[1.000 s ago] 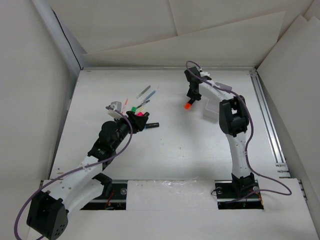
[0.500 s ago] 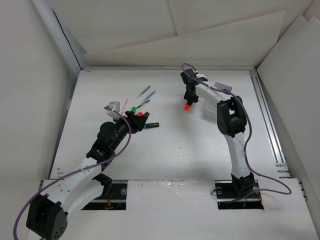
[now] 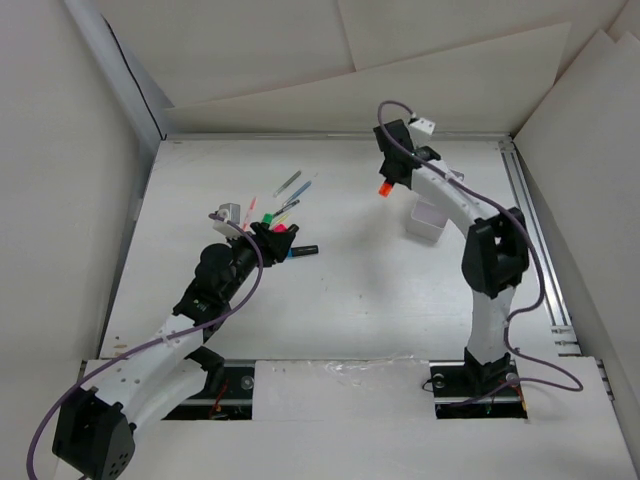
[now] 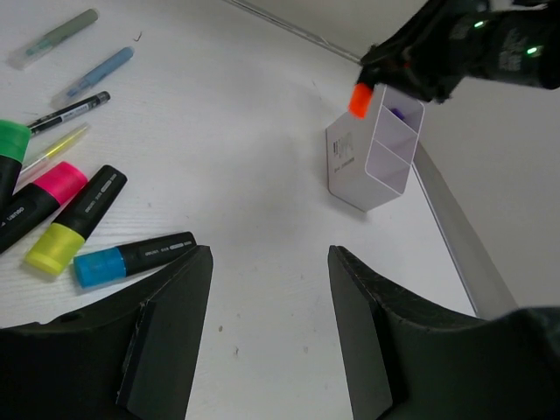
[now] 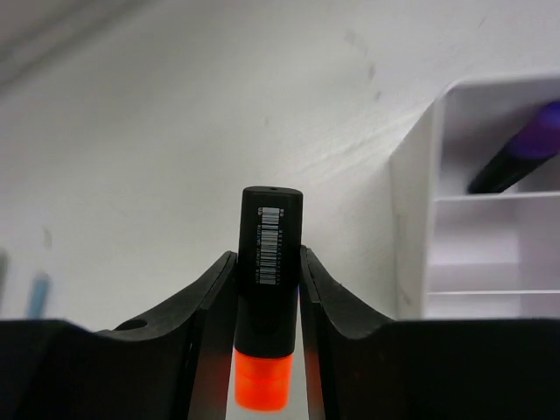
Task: Sort the stationery into containers
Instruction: Pick up the pen from the center of the board, then place the pen in the storage box.
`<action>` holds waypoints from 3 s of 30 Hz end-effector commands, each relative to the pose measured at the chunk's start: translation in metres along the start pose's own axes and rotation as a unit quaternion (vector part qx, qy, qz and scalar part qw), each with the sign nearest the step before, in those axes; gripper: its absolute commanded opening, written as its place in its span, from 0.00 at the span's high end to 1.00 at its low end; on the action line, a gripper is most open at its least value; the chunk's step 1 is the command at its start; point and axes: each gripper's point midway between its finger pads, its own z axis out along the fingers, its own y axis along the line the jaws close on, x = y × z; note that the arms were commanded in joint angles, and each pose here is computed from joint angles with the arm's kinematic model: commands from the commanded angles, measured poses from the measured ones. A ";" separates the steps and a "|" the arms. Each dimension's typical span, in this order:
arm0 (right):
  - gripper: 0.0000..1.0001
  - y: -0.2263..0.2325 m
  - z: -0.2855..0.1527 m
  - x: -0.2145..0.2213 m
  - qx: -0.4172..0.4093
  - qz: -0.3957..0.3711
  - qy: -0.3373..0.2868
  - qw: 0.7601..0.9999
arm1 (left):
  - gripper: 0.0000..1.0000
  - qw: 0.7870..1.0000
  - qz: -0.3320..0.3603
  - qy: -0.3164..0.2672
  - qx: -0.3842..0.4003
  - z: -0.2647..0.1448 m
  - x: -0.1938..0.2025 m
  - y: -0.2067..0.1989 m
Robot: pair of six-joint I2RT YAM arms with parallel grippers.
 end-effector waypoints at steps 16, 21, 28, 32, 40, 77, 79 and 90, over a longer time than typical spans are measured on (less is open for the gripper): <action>0.87 -0.151 -0.040 -0.174 0.291 0.129 -0.304 0.898 | 0.48 0.999 0.001 -0.020 0.026 0.001 -0.012 -0.014; 0.87 -0.145 -0.030 -0.161 0.299 0.114 -0.301 0.898 | 0.48 1.000 0.001 -0.016 0.023 0.003 -0.010 -0.012; 0.87 -0.134 -0.013 -0.146 0.313 0.086 -0.293 0.899 | 0.48 1.000 0.001 -0.016 0.023 0.003 -0.010 -0.012; 0.87 -0.131 -0.009 -0.143 0.325 0.076 -0.296 0.895 | 0.48 1.000 0.001 -0.016 0.023 0.003 -0.010 -0.012; 0.87 -0.122 0.004 -0.129 0.338 0.052 -0.293 0.893 | 0.48 1.000 0.001 -0.013 0.026 0.002 -0.009 -0.013; 0.52 -0.028 -0.063 -0.027 0.195 0.018 -0.235 0.952 | 0.48 1.000 -0.004 -0.023 0.021 0.002 -0.013 -0.013; 0.60 -0.008 -0.065 -0.003 0.154 -0.034 -0.195 0.968 | 0.49 1.000 -0.004 -0.023 0.006 0.000 -0.013 -0.007; 0.59 0.131 -0.154 0.123 -0.400 -0.153 0.040 0.903 | 0.49 0.990 -0.034 -0.133 -0.035 -0.036 -0.056 0.004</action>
